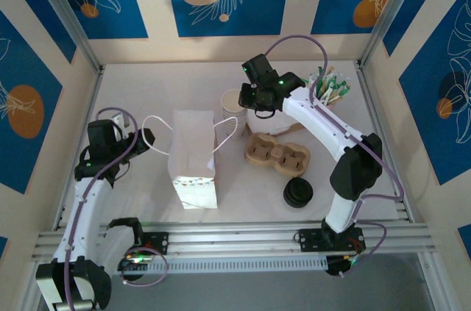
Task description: Pack the takeout coffee
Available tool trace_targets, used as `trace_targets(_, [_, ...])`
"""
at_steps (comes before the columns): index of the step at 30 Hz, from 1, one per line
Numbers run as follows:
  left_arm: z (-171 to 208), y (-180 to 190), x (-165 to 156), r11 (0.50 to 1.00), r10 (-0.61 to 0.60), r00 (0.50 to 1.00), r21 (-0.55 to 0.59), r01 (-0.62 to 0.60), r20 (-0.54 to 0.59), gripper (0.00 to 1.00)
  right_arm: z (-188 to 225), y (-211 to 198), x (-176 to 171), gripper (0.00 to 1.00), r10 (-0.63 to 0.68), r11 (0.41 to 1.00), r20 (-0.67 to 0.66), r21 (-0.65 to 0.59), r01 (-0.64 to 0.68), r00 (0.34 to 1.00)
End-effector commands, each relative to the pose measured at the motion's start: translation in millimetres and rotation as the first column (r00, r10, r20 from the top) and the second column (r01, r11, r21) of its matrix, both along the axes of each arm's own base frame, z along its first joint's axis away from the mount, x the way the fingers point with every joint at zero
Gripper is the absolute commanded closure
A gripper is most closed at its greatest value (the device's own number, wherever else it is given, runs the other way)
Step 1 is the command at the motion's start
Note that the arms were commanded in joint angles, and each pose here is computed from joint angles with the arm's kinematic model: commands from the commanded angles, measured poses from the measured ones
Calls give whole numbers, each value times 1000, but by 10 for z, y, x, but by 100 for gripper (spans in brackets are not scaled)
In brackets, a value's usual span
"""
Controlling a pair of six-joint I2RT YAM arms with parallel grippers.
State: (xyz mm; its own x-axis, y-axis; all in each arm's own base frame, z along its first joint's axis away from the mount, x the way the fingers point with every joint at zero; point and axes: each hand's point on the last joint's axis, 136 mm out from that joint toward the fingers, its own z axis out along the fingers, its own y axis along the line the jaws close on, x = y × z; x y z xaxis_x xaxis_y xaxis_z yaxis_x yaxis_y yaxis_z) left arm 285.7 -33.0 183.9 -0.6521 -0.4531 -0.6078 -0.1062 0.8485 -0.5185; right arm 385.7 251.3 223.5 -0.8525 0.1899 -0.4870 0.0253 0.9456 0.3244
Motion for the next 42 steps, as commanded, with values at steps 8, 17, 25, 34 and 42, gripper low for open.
trace_targets(8, [6,-10,14,1000,-2,1000,-18,2,9,50,129,45,44,80,-23,1000,24,10,23,999])
trace_targets(17, [4,3,14,1000,7,1000,-16,-7,7,50,155,73,45,88,-10,1000,26,5,10,1000])
trace_targets(25, [-1,6,16,1000,9,1000,-16,-9,6,50,264,82,32,98,-8,1000,39,15,7,999])
trace_targets(34, [-19,19,21,1000,16,1000,-11,-16,0,51,610,74,10,100,-22,996,111,93,12,994])
trace_targets(42, [-18,21,23,1000,15,1000,-9,-15,0,51,855,35,-36,100,-35,986,155,164,9,987])
